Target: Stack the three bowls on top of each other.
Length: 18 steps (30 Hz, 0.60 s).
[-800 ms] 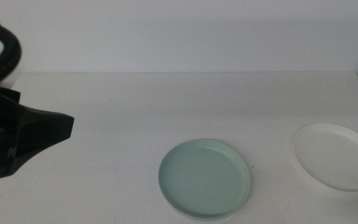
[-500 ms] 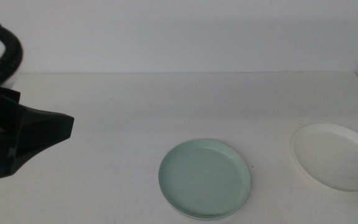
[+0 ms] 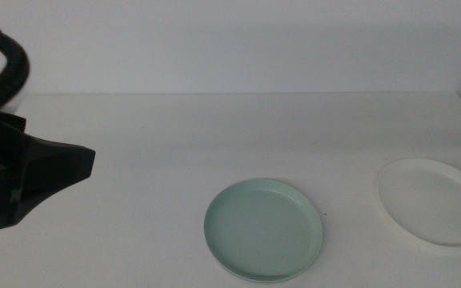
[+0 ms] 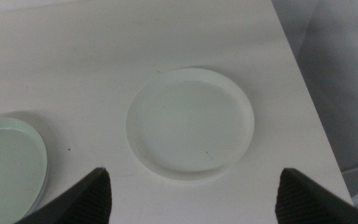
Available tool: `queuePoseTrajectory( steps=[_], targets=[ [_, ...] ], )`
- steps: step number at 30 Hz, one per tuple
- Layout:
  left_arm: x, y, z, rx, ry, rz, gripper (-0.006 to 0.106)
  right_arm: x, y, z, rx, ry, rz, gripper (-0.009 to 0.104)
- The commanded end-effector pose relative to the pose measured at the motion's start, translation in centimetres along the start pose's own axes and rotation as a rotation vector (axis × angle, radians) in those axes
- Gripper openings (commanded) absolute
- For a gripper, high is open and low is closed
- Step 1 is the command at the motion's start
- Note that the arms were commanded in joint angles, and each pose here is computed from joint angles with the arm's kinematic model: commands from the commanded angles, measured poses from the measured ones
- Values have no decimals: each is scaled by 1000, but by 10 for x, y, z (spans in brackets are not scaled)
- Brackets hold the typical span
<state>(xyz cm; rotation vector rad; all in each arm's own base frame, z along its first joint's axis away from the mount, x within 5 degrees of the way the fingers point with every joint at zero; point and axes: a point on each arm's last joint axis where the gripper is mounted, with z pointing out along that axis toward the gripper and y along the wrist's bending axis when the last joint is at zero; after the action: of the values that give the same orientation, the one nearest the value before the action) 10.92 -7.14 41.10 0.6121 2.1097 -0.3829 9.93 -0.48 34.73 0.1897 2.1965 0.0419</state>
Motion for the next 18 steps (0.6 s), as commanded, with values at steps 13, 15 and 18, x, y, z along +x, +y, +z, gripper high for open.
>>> queuePoseTrajectory(
  steps=[13, 15, 18],
  targets=[
    [-11, -1, -7, 4, -93, -10, 90, -59, -9, 105, 56, 268, -13, 96],
    [-11, -1, -7, 4, -93, -10, 90, -66, -17, 122, 71, 300, -21, 96],
    [-11, -1, -7, 4, -93, -10, 90, -72, -28, 151, 88, 361, -22, 96]
  ],
)
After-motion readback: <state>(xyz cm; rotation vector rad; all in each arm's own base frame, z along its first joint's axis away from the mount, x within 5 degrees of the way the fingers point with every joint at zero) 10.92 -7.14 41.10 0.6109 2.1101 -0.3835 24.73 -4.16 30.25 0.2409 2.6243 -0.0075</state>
